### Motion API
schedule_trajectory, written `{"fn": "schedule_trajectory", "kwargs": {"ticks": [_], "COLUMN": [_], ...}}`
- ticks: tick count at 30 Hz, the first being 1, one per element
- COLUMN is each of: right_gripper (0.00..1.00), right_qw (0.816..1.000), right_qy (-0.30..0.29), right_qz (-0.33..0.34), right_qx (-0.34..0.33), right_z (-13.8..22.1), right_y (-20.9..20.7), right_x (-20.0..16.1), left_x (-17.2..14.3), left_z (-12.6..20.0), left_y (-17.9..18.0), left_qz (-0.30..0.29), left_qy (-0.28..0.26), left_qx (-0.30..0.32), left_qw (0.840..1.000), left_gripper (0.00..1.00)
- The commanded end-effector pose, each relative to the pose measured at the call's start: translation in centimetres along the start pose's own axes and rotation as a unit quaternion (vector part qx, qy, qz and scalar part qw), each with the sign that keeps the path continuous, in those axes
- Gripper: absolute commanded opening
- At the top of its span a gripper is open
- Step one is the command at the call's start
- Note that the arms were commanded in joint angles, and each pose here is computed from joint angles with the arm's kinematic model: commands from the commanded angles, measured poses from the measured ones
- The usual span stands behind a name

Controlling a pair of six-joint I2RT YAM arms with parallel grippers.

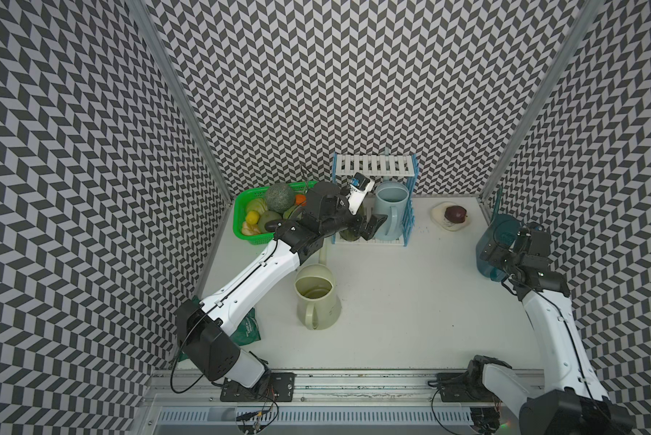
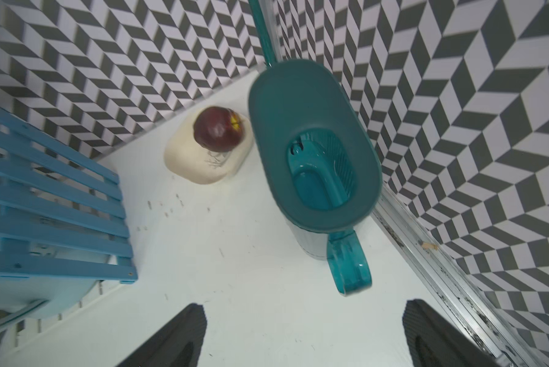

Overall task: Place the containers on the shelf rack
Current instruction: 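Place the container on the shelf, then pick up a container from the center of the board.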

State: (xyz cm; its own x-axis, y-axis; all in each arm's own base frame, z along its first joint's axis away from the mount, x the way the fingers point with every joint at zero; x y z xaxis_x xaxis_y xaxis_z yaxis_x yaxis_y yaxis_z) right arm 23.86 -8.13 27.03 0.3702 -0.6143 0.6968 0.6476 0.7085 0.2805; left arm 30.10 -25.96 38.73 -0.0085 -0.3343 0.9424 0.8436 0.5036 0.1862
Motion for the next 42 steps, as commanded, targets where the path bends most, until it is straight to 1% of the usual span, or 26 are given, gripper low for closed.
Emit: {"fn": "schedule_trajectory", "kwargs": {"ticks": [1, 4, 9, 12, 16, 21, 25, 30, 39, 42], "right_gripper": [1.00, 1.00, 1.00, 1.00, 1.00, 0.99, 0.91, 0.79, 0.62, 0.58], "right_qw": [1.000, 1.000, 0.999, 0.999, 0.998, 0.995, 0.993, 0.992, 0.996, 0.997], "right_qy": [-0.015, -0.013, 0.015, 0.028, 0.062, 0.083, 0.094, 0.095, 0.073, 0.060], "right_qz": [-0.008, -0.005, 0.007, 0.015, 0.025, 0.029, 0.031, 0.041, 0.036, 0.031], "right_qx": [0.006, 0.024, 0.034, 0.023, 0.012, 0.037, 0.066, 0.077, 0.048, 0.038], "right_z": [-0.6, -1.3, -3.8, -5.1, -6.8, -7.3, -7.3, -7.4, -7.7, -7.8], "right_y": [-0.7, -0.9, -0.9, -0.9, -0.9, -0.6, -0.1, 0.7, 0.8, 0.5], "right_x": [0.6, 0.6, 0.5, 0.5, 0.2, -0.5, -0.8, -1.0, -1.4, -1.7], "left_x": [0.3, 0.1, -0.1, -0.3, -0.7, -0.9, -1.2, -1.3, -2.2, -2.6], "left_z": [0.1, 0.6, 1.3, 1.3, 1.3, 1.0, 0.7, 0.4, 0.1, 0.0], "left_y": [-1.5, -1.8, -2.2, -2.2, -2.3, -2.2, -2.1, -2.1, -1.9, -1.7], "left_qz": [-0.024, -0.032, -0.039, -0.035, -0.030, -0.027, -0.022, -0.017, -0.010, -0.007], "left_qy": [-0.031, -0.035, -0.044, -0.042, -0.040, -0.038, -0.037, -0.038, -0.029, -0.027], "left_qx": [-0.083, -0.088, -0.094, -0.098, -0.107, -0.111, -0.114, -0.118, -0.115, -0.113], "left_qw": [0.996, 0.995, 0.994, 0.994, 0.993, 0.993, 0.993, 0.992, 0.993, 0.993], "left_gripper": [1.00, 1.00, 1.00, 1.00, 1.00, 1.00, 1.00, 1.00, 1.00, 1.00]}}
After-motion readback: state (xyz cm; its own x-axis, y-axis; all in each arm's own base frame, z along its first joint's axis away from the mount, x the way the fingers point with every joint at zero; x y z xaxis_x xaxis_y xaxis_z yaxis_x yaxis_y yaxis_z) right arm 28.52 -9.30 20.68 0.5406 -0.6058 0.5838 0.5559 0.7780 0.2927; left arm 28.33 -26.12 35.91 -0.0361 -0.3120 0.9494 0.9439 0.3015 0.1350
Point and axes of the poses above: each gripper's point midway between its finger pads, its own z axis back along the fingers, its own y axis along the line the jaws close on, x = y × z, the point moved 9 cm from there along z, back along the fingers, and after that the axes turned 13 degrees about -z, right-handed, at the moved point
